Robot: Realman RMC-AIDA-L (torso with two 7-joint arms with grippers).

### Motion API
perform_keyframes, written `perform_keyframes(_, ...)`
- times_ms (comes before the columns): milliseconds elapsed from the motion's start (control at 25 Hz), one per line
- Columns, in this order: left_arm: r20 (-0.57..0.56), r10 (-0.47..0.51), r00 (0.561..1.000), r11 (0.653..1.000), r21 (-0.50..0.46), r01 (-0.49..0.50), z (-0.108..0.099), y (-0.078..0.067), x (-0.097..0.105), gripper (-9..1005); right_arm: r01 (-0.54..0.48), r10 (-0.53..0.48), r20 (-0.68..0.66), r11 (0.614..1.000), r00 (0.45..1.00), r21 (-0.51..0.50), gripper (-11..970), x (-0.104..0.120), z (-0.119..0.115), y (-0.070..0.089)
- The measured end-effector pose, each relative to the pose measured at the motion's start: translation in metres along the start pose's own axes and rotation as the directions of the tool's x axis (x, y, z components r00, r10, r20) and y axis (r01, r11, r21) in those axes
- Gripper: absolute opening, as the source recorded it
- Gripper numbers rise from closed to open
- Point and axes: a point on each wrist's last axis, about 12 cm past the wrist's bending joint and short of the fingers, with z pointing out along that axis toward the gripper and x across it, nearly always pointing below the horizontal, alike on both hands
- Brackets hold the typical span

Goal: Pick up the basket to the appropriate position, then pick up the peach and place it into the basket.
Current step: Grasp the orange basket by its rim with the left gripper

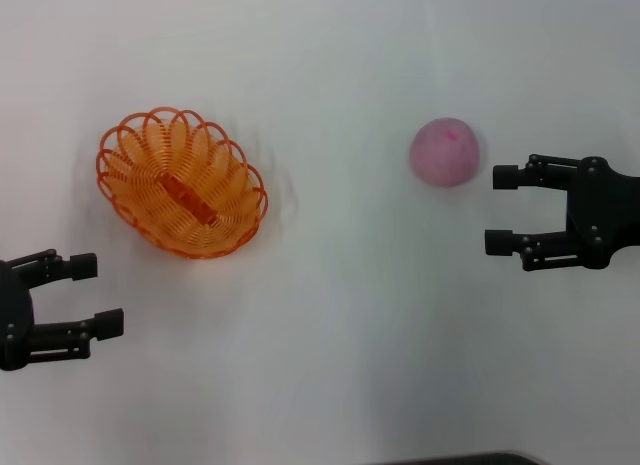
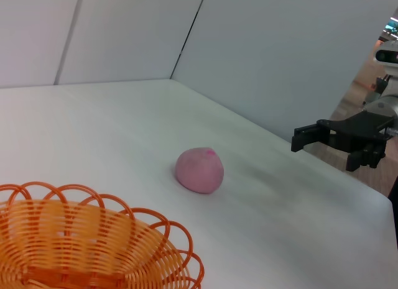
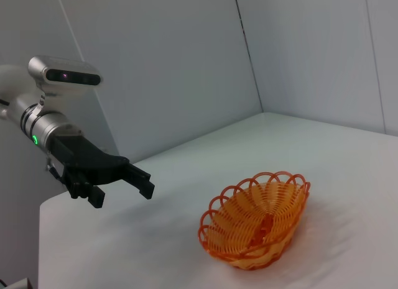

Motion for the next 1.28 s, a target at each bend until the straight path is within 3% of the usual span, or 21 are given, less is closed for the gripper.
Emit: perform_keyframes(1280,0.026,-0.029,0.999,1.0,-0.008,0.029,-0.0015,-0.0016,0.0014,902,-0.001,0.001,-0.002,1.0,1.0,-0.01,917,-0.0002,0.0033,0.0005)
